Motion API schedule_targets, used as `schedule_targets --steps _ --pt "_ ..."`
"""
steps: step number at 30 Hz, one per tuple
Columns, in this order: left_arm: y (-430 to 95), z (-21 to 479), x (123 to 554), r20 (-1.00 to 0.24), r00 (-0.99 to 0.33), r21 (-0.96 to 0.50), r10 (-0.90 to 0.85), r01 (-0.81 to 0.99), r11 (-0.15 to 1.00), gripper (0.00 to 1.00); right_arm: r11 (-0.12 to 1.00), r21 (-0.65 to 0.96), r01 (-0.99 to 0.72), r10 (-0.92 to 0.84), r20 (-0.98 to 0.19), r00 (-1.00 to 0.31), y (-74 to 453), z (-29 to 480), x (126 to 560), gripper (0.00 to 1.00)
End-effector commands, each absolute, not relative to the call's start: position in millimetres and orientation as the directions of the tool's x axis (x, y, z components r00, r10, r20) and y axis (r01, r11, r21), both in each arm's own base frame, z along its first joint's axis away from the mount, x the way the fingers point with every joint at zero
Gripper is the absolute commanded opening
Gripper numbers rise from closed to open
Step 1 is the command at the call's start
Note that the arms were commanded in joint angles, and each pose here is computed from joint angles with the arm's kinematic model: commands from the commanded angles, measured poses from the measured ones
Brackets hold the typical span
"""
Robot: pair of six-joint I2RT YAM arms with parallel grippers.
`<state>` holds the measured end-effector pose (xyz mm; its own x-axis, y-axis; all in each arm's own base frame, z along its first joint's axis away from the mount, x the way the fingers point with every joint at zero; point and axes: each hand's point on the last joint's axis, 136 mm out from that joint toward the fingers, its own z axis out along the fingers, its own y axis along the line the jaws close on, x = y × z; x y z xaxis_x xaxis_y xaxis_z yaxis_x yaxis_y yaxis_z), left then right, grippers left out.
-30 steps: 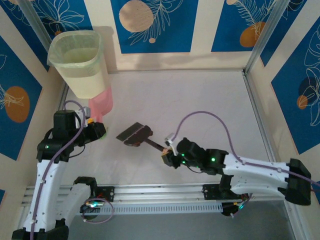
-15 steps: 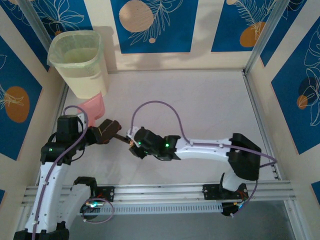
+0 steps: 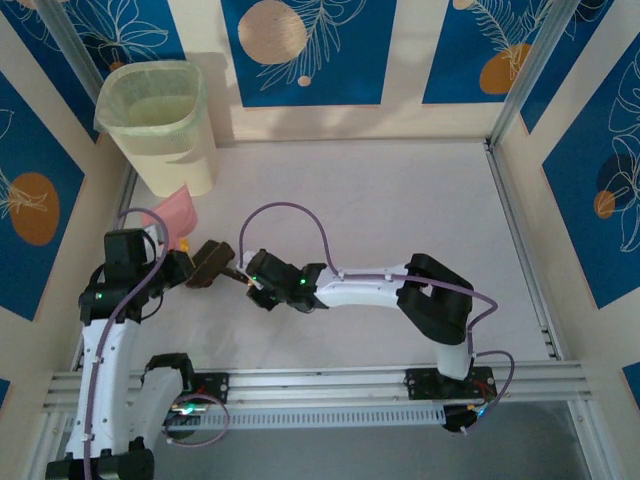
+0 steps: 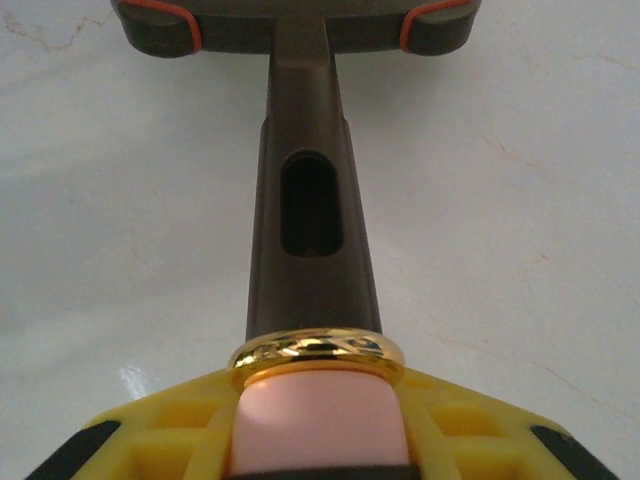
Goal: Sweep away the paper scraps from the table
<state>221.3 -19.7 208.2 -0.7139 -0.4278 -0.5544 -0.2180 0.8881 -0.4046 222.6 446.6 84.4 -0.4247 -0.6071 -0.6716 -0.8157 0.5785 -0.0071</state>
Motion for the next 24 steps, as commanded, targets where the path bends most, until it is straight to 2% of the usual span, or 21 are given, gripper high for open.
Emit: schedule_targets --steps 1,10,16,20,24 --pt "-23 213 224 -0.581 -0.703 -0.42 -0.411 -0.173 0.891 0.0 0.612 -0.03 -0.79 -0.592 -0.68 -0.433 432 88 229 0.0" --pt "-34 216 224 -0.582 -0.71 -0.453 -0.396 -0.121 0.883 0.0 0.736 -0.029 -0.676 -0.533 -0.64 -0.554 343 83 214 0.0" --pt "-55 215 224 -0.57 -0.746 -0.487 -0.344 -0.031 0.873 0.0 0.846 -0.041 -0.531 -0.441 -0.612 -0.656 270 83 209 0.0" --pt "-77 212 221 -0.556 -0.783 -0.507 -0.28 0.053 0.86 0.0 0.915 0.008 -0.403 -0.318 -0.6 -0.734 222 87 209 0.0" --pt "-100 209 213 -0.549 -0.812 -0.506 -0.196 0.137 0.852 0.0 0.941 0.129 -0.313 -0.174 -0.61 -0.773 195 105 208 0.0"
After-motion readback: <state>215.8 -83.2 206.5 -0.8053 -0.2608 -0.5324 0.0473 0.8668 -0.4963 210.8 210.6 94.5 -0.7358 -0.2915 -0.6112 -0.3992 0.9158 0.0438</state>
